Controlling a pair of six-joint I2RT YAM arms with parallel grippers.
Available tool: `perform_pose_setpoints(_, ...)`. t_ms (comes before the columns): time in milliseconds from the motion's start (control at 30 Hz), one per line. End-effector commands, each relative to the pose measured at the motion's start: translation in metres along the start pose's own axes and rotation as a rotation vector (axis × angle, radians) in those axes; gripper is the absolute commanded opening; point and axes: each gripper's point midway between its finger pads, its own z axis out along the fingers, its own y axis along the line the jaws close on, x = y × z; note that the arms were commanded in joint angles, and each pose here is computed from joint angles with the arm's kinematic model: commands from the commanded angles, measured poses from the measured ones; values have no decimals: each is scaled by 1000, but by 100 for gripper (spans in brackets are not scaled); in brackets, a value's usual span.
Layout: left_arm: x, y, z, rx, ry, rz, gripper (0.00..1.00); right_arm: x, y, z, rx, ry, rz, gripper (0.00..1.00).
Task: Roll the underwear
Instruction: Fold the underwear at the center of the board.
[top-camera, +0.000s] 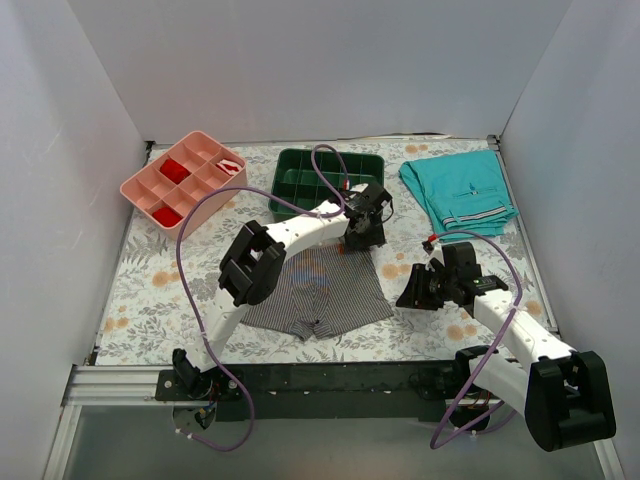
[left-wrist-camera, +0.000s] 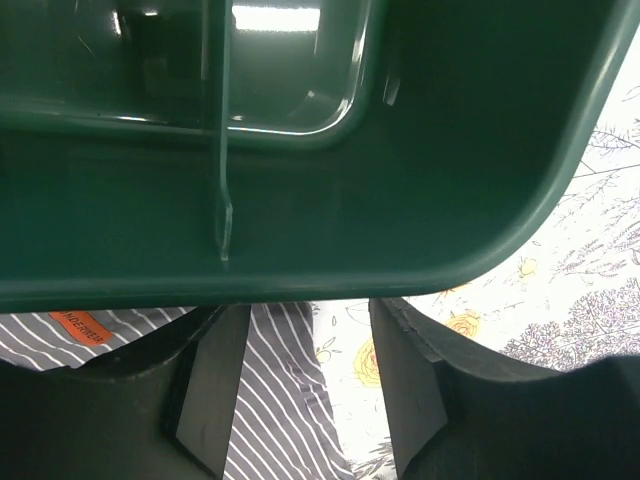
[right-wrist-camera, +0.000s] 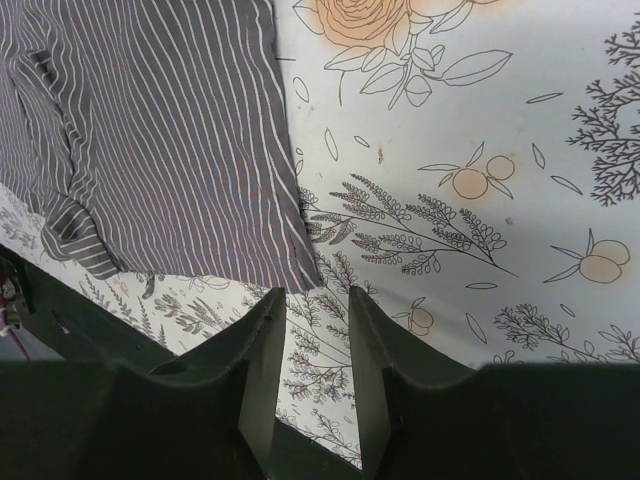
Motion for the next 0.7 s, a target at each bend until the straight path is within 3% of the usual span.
perform_pose_setpoints(0, -14, -10, -13, 11, -50, -12, 49, -3, 4, -1, -26, -21, -28, 39)
perform_pose_setpoints(433, -9, 6, -3, -77, -40, -21, 45, -6, 7, -6, -32, -59, -34, 40)
perform_pose_setpoints(667, -21, -6, -6, -34, -80, -36, 44, -4, 6, -3, -33, -44, -30, 40)
